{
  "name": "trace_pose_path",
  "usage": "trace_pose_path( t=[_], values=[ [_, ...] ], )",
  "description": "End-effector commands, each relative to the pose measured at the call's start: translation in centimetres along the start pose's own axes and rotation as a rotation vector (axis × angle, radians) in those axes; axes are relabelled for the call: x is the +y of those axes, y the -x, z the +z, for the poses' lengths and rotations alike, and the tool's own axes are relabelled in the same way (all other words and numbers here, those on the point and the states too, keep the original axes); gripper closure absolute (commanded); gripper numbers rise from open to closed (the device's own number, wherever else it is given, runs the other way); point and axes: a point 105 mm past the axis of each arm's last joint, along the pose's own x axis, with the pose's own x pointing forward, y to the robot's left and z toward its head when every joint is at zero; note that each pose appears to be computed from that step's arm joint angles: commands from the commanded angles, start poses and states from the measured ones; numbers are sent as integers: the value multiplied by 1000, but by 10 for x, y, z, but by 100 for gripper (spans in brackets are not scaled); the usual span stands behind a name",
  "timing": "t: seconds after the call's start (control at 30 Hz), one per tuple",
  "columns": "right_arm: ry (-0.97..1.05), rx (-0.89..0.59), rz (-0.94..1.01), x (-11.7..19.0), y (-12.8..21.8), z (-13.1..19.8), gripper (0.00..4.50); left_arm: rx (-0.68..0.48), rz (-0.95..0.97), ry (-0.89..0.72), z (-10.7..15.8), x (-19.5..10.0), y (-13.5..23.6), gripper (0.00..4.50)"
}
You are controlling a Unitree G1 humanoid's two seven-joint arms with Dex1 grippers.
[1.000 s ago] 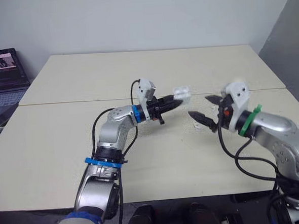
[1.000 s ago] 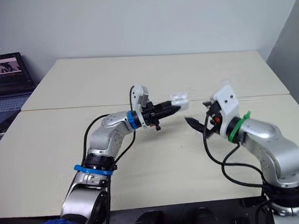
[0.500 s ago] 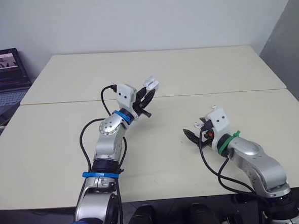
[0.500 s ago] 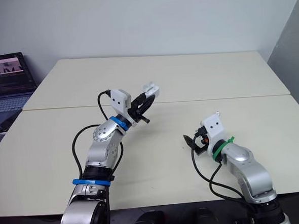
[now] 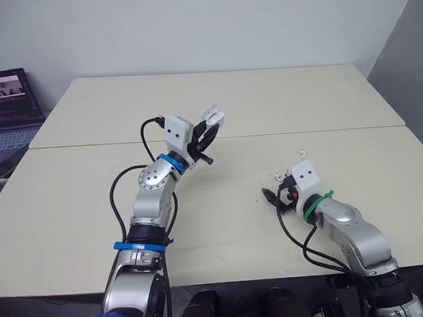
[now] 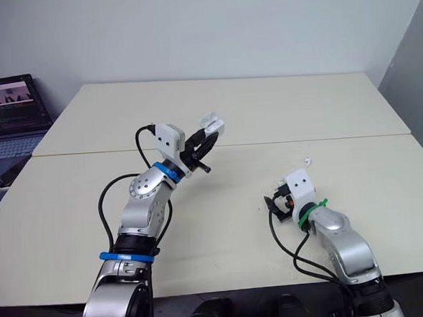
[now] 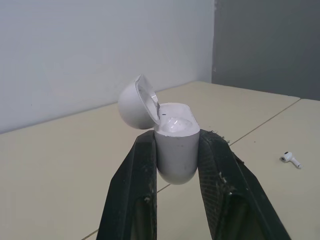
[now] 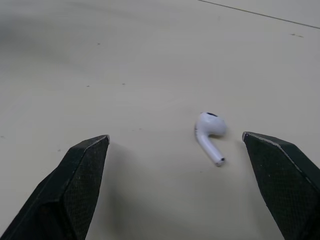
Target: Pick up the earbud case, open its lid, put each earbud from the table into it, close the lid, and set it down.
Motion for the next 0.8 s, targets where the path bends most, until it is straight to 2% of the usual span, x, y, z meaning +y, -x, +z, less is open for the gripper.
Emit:
trace_pose_path(
  t=[0.03,0.37,0.4,0.47,0.63,0.77,0.8],
  values=[
    [-7,-48,1,-8,-2,12,2,-63,-21,-41,20,-2,-4,375],
    [26,13,81,-19,-21,3,2,-75,-39,-32,20,-7,-7,375],
    [29,17,78,-21,-22,2,19,-75,-39,-30,20,-7,-7,375],
    [29,21,79,-22,-23,1,60,-77,-38,-30,21,-7,-7,375],
    [35,30,88,-22,-24,0,242,-76,-29,-29,20,-6,-4,375],
    [44,54,92,-25,-11,-5,386,-72,-23,-25,17,-7,-2,375],
    [50,64,102,-25,-5,-6,410,-72,-22,-24,17,-8,-2,375]
  ],
)
